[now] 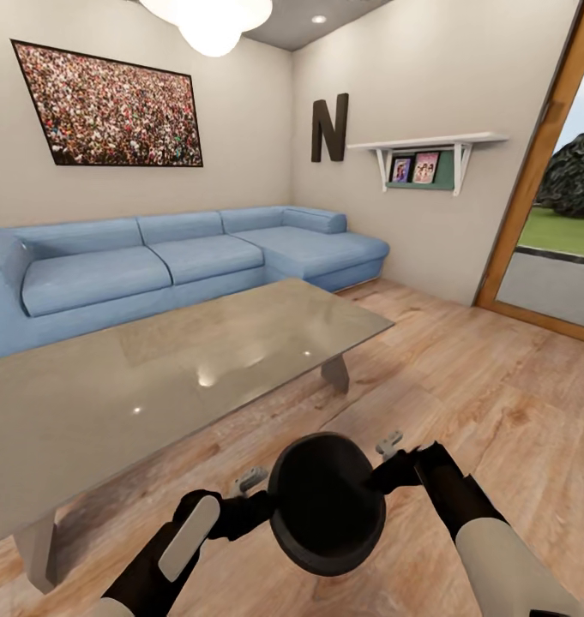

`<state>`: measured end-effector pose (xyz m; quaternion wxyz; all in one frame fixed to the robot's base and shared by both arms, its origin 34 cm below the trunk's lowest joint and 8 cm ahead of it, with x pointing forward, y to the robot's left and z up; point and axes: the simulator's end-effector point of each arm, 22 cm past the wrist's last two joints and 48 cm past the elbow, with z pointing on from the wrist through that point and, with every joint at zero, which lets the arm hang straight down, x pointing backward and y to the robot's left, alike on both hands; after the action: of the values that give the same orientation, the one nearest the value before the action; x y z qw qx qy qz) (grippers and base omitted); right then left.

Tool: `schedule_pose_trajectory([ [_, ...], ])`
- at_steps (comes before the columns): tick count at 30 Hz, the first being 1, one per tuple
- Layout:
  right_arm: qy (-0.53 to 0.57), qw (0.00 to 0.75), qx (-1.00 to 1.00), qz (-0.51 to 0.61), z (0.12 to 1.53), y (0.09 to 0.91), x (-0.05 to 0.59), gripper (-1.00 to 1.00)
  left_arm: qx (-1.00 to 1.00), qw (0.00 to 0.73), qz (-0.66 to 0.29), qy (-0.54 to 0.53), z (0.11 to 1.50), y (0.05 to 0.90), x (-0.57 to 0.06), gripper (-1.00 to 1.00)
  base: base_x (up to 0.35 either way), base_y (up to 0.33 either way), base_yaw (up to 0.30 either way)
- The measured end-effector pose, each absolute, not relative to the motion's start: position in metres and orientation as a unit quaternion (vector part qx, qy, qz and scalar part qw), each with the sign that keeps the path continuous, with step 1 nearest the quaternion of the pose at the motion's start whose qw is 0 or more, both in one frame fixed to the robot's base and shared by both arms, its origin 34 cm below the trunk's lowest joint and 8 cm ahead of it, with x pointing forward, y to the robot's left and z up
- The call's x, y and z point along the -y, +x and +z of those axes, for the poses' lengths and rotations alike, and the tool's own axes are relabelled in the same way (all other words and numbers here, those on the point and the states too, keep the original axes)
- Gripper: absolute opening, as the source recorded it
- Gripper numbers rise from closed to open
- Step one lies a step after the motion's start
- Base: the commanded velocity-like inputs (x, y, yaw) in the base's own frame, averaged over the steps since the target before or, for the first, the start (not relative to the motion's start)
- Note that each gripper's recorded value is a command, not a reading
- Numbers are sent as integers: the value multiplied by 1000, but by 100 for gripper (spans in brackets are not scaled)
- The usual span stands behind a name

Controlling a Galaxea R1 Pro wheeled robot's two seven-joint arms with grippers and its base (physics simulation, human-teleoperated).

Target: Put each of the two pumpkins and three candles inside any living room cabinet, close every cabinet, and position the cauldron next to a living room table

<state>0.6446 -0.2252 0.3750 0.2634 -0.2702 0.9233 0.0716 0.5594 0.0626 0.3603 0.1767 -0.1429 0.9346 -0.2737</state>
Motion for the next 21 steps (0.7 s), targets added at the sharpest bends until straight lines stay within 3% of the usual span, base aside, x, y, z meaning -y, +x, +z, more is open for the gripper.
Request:
schedule_pose_trajectory([
  [21,-272,257,-925,71,374,642,225,-100,-935,171,-276,-145,358,557,-63,-100,121,0,0],
])
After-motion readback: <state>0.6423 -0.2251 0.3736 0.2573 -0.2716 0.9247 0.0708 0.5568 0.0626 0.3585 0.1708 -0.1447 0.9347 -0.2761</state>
